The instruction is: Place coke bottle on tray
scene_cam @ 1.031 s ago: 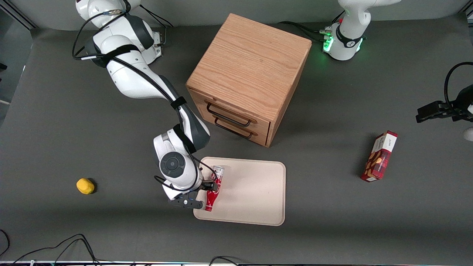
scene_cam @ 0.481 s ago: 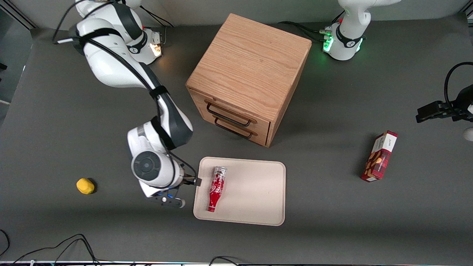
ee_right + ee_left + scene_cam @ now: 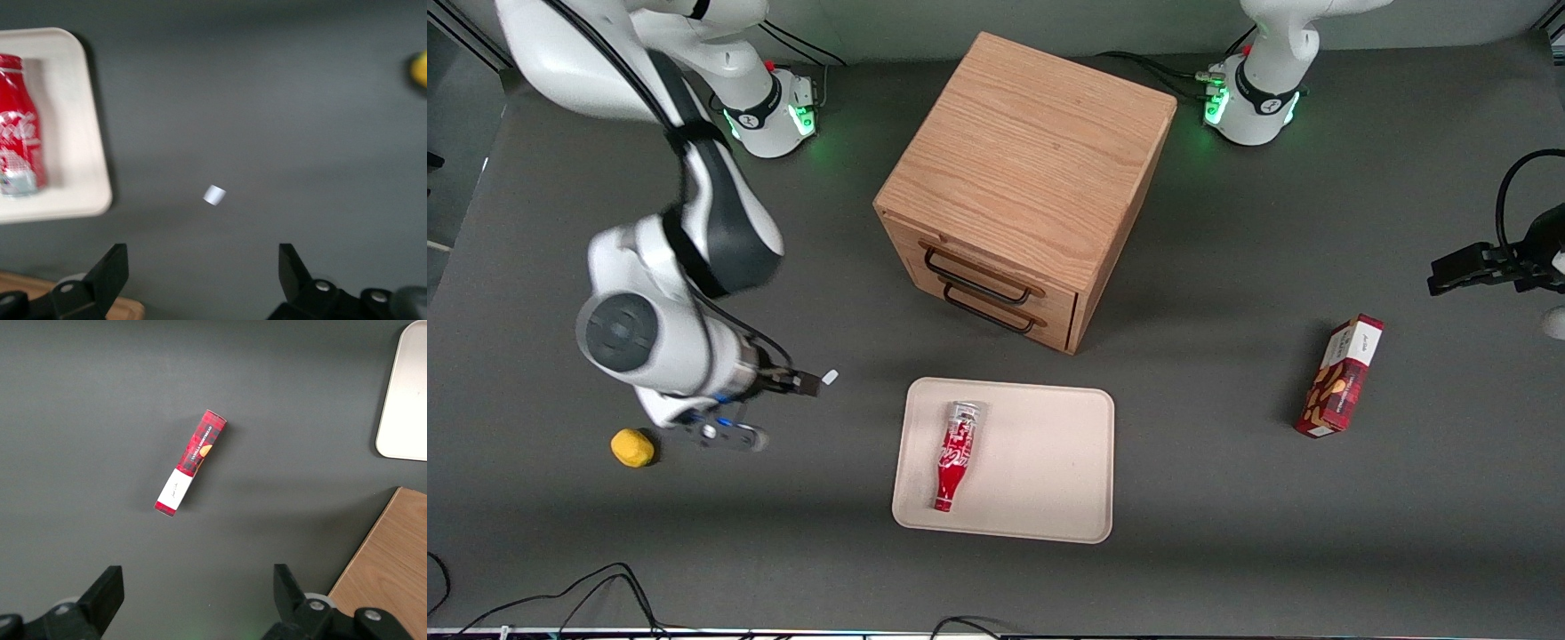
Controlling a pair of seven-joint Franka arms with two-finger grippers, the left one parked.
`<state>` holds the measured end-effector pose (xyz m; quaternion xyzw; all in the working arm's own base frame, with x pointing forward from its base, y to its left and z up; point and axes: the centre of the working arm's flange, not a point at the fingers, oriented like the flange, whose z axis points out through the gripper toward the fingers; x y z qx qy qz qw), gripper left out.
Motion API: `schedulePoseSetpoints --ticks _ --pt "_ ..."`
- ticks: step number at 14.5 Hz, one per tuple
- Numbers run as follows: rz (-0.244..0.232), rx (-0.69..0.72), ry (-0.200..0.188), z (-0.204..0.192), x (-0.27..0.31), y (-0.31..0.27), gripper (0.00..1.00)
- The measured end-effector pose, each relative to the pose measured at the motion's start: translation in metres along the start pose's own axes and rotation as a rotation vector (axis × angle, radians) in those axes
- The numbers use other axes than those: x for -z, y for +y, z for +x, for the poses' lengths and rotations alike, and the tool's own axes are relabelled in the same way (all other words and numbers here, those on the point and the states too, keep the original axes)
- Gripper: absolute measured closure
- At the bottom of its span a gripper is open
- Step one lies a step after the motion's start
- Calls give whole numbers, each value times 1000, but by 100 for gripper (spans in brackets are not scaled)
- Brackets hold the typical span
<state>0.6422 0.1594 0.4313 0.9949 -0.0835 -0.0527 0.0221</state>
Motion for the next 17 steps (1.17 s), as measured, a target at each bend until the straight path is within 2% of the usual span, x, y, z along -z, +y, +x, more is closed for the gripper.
schedulePoseSetpoints --ticks 3,5,7,9,12,17 --pt "-15 47 -30 -32 50 63 0" --pt "-12 37 -16 -49 87 99 0" --pt "4 17 17 -61 116 121 0" --pt "22 5 14 -71 136 133 0" --pt "76 -13 8 -73 161 148 0" --pt "78 -9 -4 -63 158 144 0"
